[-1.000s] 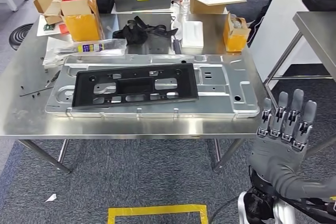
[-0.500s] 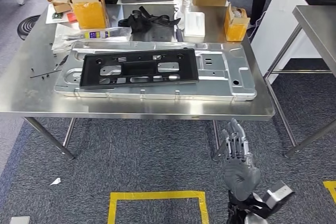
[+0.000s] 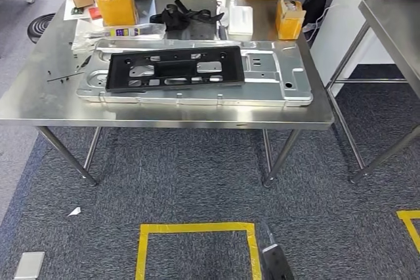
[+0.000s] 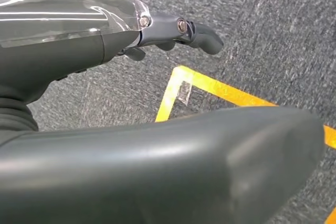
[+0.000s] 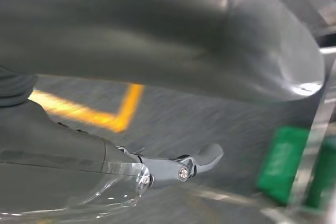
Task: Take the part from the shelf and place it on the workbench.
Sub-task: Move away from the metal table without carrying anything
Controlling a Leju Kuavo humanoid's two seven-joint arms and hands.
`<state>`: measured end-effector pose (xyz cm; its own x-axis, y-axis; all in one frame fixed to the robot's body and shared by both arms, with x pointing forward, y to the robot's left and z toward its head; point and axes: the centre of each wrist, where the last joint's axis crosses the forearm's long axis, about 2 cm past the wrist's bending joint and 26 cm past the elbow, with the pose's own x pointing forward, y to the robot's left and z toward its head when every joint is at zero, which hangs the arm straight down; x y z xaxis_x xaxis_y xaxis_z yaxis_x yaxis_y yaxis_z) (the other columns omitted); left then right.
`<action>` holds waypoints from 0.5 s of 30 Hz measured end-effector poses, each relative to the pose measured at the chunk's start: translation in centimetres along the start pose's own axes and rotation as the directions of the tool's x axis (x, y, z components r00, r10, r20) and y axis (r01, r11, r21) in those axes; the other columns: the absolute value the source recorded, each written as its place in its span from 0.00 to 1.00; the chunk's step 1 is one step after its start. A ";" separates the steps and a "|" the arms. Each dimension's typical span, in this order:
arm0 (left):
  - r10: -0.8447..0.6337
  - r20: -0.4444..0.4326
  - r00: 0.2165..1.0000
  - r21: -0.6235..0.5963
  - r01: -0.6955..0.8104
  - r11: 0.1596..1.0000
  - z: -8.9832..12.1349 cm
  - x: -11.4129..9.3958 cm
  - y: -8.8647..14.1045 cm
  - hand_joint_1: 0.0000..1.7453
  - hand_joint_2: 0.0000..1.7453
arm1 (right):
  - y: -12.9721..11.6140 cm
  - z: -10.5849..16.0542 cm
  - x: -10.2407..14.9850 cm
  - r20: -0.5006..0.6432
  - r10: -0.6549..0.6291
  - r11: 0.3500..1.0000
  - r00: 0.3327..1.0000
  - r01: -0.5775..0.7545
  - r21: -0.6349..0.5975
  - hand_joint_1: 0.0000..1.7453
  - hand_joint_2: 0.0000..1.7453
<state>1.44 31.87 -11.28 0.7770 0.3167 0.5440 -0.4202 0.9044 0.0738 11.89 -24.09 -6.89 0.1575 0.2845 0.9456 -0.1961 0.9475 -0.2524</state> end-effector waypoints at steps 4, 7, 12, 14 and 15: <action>0.002 -0.003 1.000 -0.004 -0.002 1.000 0.1 -0.2 0.0 0.00 0.00 | 0.3 2.7 -3.0 -0.207 0.054 0.998 0.977 -0.050 0.025 0.00 0.00; 0.001 -0.002 1.000 -0.012 -0.001 1.000 0.1 -0.2 -0.1 0.00 0.00 | 0.4 4.5 -4.3 -0.386 0.084 0.996 0.918 -0.064 0.066 0.00 0.00; -0.020 0.008 1.000 -0.031 0.020 0.999 -0.1 0.2 0.0 0.00 0.00 | 0.3 6.6 -5.6 -0.741 0.113 0.986 0.662 0.014 0.163 0.00 0.00; -0.037 0.014 0.999 -0.049 0.038 0.998 -0.3 0.6 0.0 0.00 0.00 | 0.3 7.1 -5.9 -0.859 0.149 0.974 0.489 0.079 0.214 0.00 0.00; -0.047 0.014 0.999 -0.057 0.048 0.997 -0.4 0.8 0.1 0.00 0.00 | 0.3 7.3 -6.0 -0.895 0.173 0.966 0.412 0.108 0.237 0.00 0.00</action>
<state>2.19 32.31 -11.20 0.7896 0.2694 0.5514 -0.3550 0.9334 0.0523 3.82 -26.57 -11.10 0.8969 0.4115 0.1621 -0.4013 0.9112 -0.0930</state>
